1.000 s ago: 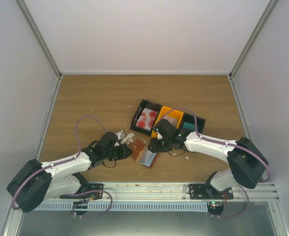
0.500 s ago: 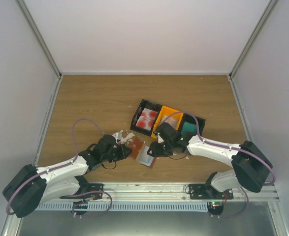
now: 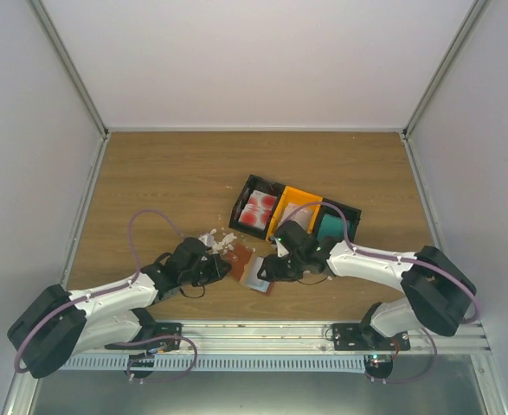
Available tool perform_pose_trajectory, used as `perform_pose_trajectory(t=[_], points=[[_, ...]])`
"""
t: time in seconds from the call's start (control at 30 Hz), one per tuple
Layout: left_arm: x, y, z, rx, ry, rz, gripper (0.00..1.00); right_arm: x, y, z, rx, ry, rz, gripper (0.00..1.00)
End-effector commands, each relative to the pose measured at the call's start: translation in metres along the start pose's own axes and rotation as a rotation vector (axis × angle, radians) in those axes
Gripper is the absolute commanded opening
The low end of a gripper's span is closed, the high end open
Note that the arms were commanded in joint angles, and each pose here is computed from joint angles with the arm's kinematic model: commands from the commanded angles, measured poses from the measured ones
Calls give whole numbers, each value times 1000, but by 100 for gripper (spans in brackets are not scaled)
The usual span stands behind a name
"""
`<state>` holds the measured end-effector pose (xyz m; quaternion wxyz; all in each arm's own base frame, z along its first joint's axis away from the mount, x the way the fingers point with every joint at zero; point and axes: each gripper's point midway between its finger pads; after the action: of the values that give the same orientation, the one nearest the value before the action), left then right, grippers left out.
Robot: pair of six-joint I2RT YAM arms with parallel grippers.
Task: Put the credit cards into the card holder
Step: Open the card holder at the center of the board.
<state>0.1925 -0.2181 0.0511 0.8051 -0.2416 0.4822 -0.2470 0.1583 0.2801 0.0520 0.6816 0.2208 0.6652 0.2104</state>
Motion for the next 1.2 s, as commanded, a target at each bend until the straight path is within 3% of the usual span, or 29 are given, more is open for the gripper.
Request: perform_pose_trajectory(t=[0.0, 0.57, 1.17], points=[[1, -3, 3, 11, -25, -9, 0, 6, 11, 2, -21, 0, 46, 42], [1, 3, 1, 0, -23, 25, 0, 3, -9, -3, 1, -8, -29, 45], [3, 4, -1, -3, -10, 31, 0, 12, -2, -5, -3, 22, 1, 46]])
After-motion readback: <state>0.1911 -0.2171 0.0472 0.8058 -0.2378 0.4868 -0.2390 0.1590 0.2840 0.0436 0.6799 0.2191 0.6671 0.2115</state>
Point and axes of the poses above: each gripper's point midway between its finger pads, its own x axis out along the fingers, its own y axis along the line the jaws close on, z = x × y, and after that the axes turned 12 degrees about x, right-handed
